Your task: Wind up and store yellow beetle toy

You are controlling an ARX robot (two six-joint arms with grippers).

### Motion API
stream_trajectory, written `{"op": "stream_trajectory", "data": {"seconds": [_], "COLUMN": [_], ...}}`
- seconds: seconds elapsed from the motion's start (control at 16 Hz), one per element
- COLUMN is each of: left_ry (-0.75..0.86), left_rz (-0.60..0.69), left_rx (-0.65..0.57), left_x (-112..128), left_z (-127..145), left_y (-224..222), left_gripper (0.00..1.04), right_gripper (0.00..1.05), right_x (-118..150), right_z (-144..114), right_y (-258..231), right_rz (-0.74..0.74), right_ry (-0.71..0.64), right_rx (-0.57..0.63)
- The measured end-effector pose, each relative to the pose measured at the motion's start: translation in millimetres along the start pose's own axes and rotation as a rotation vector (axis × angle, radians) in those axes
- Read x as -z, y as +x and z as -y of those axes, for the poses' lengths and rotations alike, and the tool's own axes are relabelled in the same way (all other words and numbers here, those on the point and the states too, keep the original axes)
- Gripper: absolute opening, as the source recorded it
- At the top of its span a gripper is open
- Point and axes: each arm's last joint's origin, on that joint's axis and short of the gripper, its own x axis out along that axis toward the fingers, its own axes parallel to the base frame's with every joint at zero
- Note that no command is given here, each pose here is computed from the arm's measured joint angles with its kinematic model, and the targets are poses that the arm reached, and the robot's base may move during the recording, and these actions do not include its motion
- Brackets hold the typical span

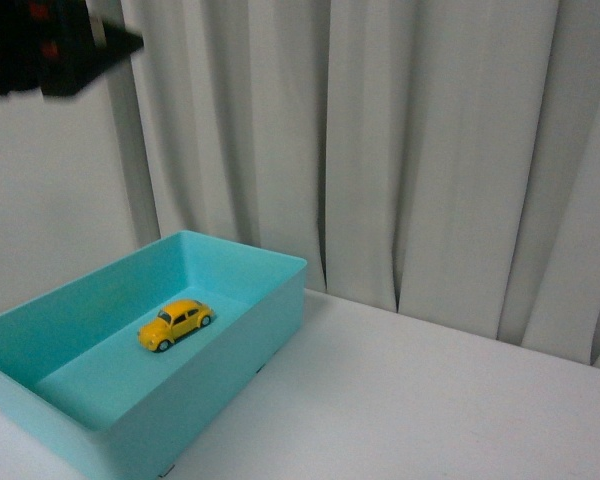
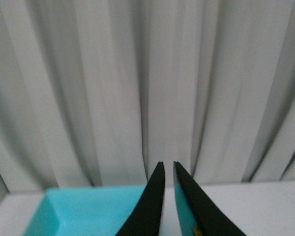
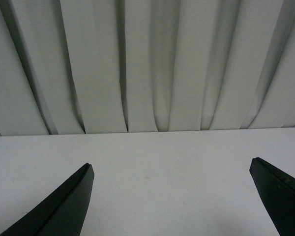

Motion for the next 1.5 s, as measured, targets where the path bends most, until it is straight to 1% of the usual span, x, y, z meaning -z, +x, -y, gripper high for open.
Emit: {"op": "stream_trajectory", "data": {"seconds": [0.06, 0.13, 0.25, 0.44, 0.63, 0.69, 0.75, 0.81, 0.94, 1.0, 1.5], "left_ry": [-0.037, -0.046, -0.027, -0.035, -0.032, -0.034, -0.034, -0.035, -0.034, -0.035, -0.035], "left_rz": [-0.070, -0.086, -0.018, -0.059, -0.038, -0.047, -0.049, -0.038, -0.020, -0.038, -0.034], "left_rx": [-0.003, -0.004, -0.005, -0.002, -0.004, -0.010, 0.016, -0.008, -0.008, -0.007, -0.008], "left_x": [27.1, 40.4, 41.4, 66.6, 75.3, 79.5, 83.2, 86.6, 95.9, 98.3, 98.1], "left_z": [9.0, 17.4, 29.6, 42.3, 51.2, 59.2, 62.7, 61.4, 61.8, 61.9, 61.9], "left_y": [-5.4, -12.6, -26.3, -40.2, -53.3, -56.4, -59.6, -66.7, -73.7, -75.1, -80.2], "left_gripper": [0.02, 0.02, 0.02, 0.02, 0.02, 0.02, 0.02, 0.02, 0.02, 0.02, 0.02], "right_gripper": [0.98, 0.98, 0.98, 0.98, 0.98, 0.98, 0.98, 0.98, 0.98, 0.98, 0.98], "right_x": [0.0, 0.1, 0.0, 0.0, 0.0, 0.0, 0.0, 0.0, 0.0, 0.0, 0.0], "right_z": [0.0, 0.0, -0.1, 0.0, 0.0, 0.0, 0.0, 0.0, 0.0, 0.0, 0.0], "right_y": [0.0, 0.0, 0.0, 0.0, 0.0, 0.0, 0.0, 0.0, 0.0, 0.0, 0.0], "right_rz": [0.000, -0.001, 0.000, 0.000, 0.000, 0.000, 0.000, 0.000, 0.000, 0.000, 0.000], "right_ry": [0.000, 0.000, 0.000, 0.000, 0.000, 0.000, 0.000, 0.000, 0.000, 0.000, 0.000], "right_rx": [0.000, 0.000, -0.002, 0.000, 0.000, 0.000, -0.001, 0.000, 0.000, 0.000, 0.000]}}
